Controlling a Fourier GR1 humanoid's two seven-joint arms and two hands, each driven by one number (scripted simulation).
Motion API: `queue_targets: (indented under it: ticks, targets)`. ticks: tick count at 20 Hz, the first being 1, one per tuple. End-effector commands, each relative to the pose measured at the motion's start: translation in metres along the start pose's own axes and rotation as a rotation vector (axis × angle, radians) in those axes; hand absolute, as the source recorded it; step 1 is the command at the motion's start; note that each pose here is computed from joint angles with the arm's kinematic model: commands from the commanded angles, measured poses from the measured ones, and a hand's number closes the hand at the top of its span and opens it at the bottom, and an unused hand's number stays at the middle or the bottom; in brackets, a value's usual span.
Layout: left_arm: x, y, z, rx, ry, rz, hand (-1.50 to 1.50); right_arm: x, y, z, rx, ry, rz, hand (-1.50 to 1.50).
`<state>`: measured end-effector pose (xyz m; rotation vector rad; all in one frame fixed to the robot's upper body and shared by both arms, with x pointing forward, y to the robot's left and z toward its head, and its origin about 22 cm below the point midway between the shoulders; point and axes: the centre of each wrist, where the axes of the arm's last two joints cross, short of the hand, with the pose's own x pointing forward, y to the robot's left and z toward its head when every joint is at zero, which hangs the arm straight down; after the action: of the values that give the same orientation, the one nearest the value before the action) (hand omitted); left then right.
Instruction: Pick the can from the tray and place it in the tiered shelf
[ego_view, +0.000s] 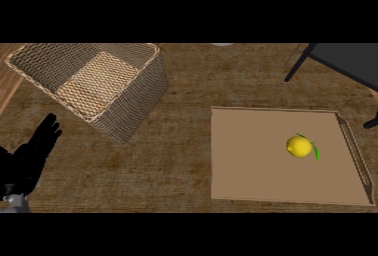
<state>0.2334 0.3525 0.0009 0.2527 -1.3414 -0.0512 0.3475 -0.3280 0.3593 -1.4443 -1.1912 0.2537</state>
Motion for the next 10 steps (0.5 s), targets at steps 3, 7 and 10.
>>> queue_targets:
  ticks: [3,7,10]
  targets:
    - [0.001,-0.011,0.0,0.001,-0.002,-0.001,0.0,-0.024,0.031,-0.033,-0.041,0.023,0.066,1.5]
    - [-0.011,-0.004,-0.007,-0.004,0.0,0.006,0.0,-0.022,0.047,-0.048,-0.044,0.045,0.076,1.5]
    - [0.013,-0.011,0.011,-0.011,0.008,-0.009,0.0,-0.044,0.049,-0.058,-0.027,0.055,0.059,1.5]
